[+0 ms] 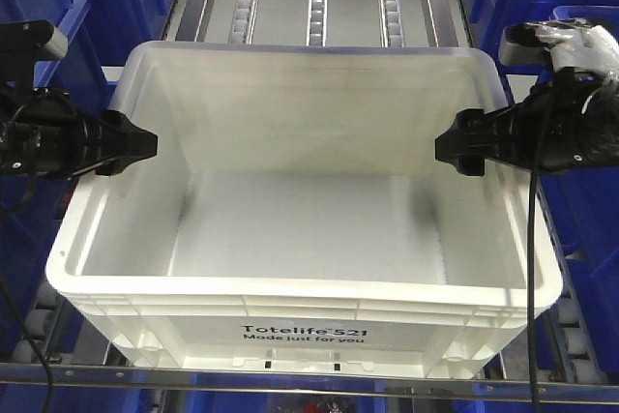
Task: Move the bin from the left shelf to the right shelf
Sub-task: 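Lower both grippers onto the white tote's side rims, then close both grippers on the tote's side rims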
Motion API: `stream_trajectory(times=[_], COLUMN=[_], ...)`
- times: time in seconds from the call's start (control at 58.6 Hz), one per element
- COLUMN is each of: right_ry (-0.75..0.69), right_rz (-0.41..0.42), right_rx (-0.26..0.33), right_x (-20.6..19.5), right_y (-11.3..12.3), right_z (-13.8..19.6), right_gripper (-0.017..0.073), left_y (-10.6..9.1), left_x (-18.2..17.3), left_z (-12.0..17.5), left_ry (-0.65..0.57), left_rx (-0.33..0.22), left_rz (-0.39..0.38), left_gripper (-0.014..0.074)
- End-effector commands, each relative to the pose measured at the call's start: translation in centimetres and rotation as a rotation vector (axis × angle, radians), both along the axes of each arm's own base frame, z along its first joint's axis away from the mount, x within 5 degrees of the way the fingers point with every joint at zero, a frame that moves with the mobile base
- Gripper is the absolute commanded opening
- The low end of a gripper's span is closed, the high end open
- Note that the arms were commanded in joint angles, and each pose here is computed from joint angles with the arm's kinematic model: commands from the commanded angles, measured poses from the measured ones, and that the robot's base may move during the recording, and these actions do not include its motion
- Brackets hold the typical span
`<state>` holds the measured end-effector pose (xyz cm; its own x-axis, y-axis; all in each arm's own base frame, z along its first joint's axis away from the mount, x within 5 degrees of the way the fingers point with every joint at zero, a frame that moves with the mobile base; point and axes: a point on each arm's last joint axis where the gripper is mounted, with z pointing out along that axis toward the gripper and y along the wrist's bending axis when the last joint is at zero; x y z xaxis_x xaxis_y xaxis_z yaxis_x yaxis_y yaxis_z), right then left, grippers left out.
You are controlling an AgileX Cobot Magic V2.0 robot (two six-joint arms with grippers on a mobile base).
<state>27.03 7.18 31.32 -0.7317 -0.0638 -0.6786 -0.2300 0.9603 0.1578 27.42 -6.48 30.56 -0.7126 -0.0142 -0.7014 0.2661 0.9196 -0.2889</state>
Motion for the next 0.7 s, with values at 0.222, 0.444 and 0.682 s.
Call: stream_trajectory(times=[0.222,0.444,0.682], right_ry=[-0.106,-0.091,-0.075], right_rz=[-0.010,-0.010,-0.004], right_rx=[0.019,0.015,-0.014], right_x=[0.2,0.5,0.9], right_y=[0.0,0.0,0.0], right_z=[2.0,1.6,1.0], right_gripper=[0.0615,0.0603,0.0594], left_y=[0.0,-0.1,-0.2], left_x=[0.1,0.5,0.8], left_z=[2.1,1.6,0.9], left_ry=[-0.100,-0.078,-0.041], left_rx=[-0.032,-0.027,-0.031], left_rz=[0.033,0.031,0.023], left_gripper=[0.0428,0.0428,0.0428])
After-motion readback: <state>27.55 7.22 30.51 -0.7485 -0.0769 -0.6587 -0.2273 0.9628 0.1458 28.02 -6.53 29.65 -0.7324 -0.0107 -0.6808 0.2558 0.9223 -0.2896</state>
